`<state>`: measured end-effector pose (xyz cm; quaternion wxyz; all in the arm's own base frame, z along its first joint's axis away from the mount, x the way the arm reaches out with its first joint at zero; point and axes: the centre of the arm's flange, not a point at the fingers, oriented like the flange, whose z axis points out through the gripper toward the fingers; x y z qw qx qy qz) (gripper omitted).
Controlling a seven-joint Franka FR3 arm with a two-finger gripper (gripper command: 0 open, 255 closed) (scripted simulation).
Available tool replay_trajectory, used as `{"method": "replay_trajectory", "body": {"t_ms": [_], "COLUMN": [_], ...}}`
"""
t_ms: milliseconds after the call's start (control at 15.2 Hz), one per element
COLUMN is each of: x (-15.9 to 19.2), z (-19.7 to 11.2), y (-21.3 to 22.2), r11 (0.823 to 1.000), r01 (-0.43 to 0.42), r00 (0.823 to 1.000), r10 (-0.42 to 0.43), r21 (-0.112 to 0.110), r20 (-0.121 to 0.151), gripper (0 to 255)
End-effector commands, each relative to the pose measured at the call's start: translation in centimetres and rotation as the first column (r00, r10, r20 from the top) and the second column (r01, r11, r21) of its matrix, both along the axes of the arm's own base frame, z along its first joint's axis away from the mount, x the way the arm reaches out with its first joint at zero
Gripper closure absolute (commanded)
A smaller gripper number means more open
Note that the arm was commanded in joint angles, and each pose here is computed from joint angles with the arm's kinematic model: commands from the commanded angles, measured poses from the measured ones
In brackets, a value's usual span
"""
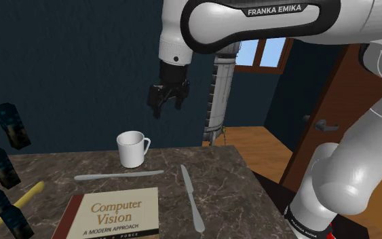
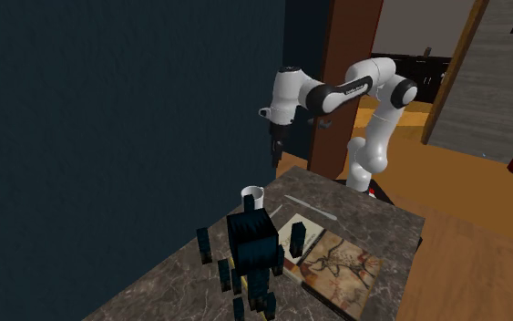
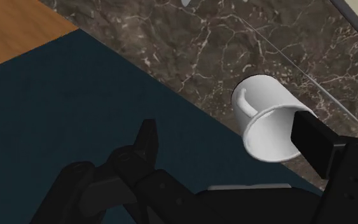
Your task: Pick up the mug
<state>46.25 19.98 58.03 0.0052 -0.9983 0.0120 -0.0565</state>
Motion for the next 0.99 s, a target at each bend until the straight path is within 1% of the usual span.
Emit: {"method": "replay_trajectory", "body": {"t_ms": [0,726,924], "x": [1.6,10.2,10.2], "z": [-1.3,-8.5,-10.1], "y": [2.1,13.4,13.4], "r11": [1.000,0.997,0.997], "r01": [0.001,-0.005,-0.005], "r00": [1.000,0.994,0.994], "r10": [-0.001,-0.003,-0.003], "r21": [-0.010,-0.072,-0.072], "r20": [-0.017,-0.107,-0.107], "gripper": [0,0,0]}}
